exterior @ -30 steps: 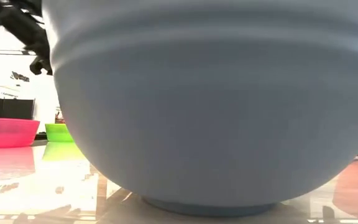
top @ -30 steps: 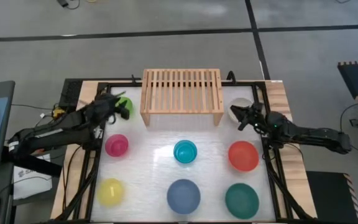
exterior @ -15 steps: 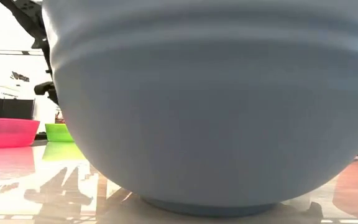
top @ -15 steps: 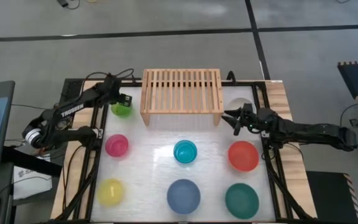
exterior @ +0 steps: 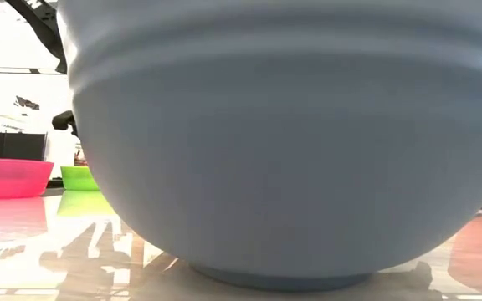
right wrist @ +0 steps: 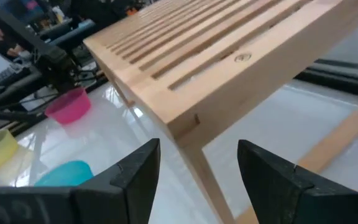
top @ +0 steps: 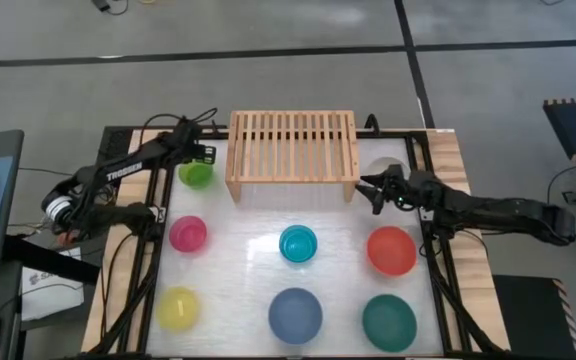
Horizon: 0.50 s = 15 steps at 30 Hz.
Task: Place and stack bowls onto a shelf
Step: Put the transparent green bowl on the shelf
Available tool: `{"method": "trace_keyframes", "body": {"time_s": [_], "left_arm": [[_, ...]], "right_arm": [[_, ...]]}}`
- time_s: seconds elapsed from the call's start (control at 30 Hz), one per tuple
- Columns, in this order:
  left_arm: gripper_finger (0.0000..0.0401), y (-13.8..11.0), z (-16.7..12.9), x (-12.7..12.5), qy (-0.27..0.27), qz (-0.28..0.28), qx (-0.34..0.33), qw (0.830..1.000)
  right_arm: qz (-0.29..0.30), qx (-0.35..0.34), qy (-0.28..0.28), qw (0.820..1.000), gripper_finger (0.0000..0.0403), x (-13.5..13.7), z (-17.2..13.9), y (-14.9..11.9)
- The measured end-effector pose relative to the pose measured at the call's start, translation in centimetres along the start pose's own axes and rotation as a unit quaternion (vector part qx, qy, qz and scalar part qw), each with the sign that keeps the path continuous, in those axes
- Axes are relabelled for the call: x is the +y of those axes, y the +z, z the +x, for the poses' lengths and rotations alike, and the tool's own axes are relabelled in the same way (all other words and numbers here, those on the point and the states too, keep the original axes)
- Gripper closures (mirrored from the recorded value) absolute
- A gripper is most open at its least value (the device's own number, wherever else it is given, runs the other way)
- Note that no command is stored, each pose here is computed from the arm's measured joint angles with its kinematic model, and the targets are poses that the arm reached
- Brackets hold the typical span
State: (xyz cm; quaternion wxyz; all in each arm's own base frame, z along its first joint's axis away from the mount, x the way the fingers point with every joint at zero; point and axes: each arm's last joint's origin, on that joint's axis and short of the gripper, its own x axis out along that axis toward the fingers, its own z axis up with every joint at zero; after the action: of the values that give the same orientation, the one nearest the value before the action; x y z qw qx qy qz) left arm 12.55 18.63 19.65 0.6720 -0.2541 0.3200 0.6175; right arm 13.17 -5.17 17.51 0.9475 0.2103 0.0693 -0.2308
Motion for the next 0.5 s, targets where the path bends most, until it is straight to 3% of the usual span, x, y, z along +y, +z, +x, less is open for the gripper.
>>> {"method": "trace_keyframes", "body": {"time_s": [0.17,0.37,0.5], "left_arm": [[0.0230,-0.2,0.8,-0.4,0.000,0.032,0.034,0.999],[0.0230,-0.7,0.8,-0.3,0.005,0.115,0.147,0.982],[0.0230,-0.6,0.0,-0.1,0.010,0.096,0.186,0.978]], "right_arm": [[-0.001,0.012,-0.002,1.000,0.0163,0.0,0.2,-0.2],[-0.014,0.021,0.014,1.000,0.0163,0.4,0.2,-0.5],[-0.018,0.022,0.016,0.999,0.0163,0.5,0.2,-0.5]]}}
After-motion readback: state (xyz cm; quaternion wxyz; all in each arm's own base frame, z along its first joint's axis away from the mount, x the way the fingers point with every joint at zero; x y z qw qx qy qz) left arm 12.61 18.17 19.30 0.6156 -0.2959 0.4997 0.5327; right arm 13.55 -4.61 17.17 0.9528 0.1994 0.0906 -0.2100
